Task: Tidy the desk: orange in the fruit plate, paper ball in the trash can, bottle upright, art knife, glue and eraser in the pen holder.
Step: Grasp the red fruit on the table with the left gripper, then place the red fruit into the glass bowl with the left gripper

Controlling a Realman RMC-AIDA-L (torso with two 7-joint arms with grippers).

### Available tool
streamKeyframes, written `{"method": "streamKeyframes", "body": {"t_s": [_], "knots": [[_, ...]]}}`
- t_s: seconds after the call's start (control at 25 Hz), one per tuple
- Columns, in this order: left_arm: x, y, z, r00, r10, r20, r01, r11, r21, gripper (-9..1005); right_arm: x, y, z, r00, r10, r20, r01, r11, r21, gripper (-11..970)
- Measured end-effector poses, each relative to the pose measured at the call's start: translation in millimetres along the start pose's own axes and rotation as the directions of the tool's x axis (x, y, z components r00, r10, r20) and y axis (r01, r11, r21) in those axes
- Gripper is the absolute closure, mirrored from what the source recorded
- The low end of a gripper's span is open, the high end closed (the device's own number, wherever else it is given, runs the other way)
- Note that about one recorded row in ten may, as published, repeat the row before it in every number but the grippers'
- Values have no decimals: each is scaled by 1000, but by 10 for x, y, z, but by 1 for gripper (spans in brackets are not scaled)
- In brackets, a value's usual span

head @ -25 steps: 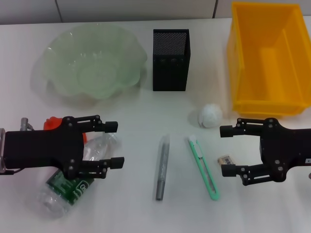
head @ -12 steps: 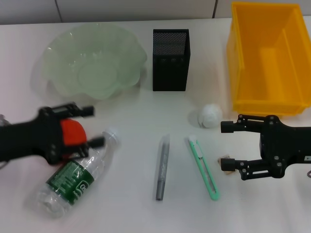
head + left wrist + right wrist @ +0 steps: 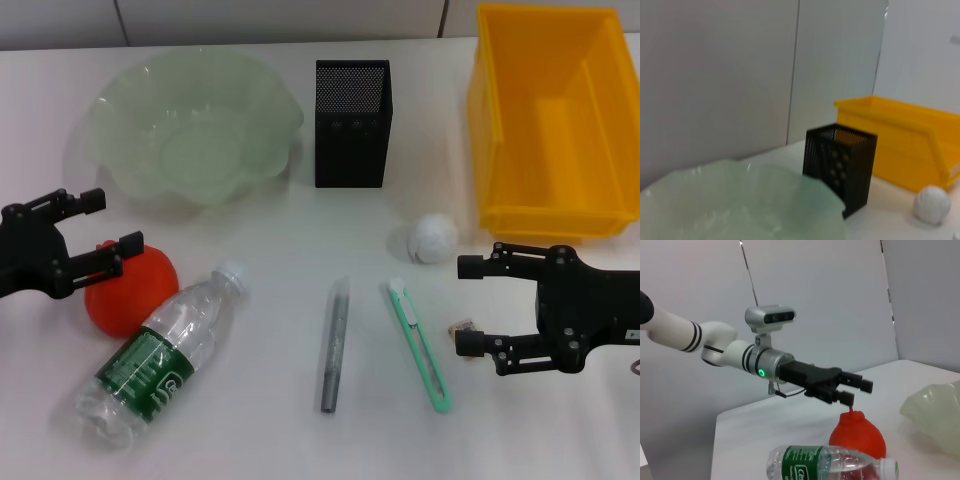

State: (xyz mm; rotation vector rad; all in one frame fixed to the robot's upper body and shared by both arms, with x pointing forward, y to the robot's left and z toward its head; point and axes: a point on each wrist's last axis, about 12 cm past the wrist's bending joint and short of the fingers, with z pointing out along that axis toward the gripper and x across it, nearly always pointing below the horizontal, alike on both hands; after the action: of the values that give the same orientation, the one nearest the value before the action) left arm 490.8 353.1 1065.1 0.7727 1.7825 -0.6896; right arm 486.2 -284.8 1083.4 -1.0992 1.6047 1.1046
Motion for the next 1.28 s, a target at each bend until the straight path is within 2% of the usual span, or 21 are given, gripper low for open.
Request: {"method": "streamKeyframes", "body": {"t_s": [0.36,0.56,0.8,0.96,1.12,1.28], "knots": [[97,27,15,993,-54,-102,53,999,-12,223,2,-10,-5,1000,0,-2,0,1000,8,119],[119,53,42,985,-74,-158,73,997,-11,453,5,-18,-9,1000,2,-5,-2,1000,14,119],[127,51,36,985,-81,-155,79,997,-17,662,8,-17,-14,1000,5,-6,-5,1000,15,119],[116,50,43,984,-87,-157,86,996,-13,745,9,-16,-14,1000,6,-6,-6,1000,15,120],[-19,83,-25,995,-78,-61,76,997,-23,779,-2,-21,-48,1000,7,8,-7,999,31,120],[-332,187,-64,992,-26,126,31,999,-42,795,-23,-15,-129,998,14,53,-17,998,59,120]]}}
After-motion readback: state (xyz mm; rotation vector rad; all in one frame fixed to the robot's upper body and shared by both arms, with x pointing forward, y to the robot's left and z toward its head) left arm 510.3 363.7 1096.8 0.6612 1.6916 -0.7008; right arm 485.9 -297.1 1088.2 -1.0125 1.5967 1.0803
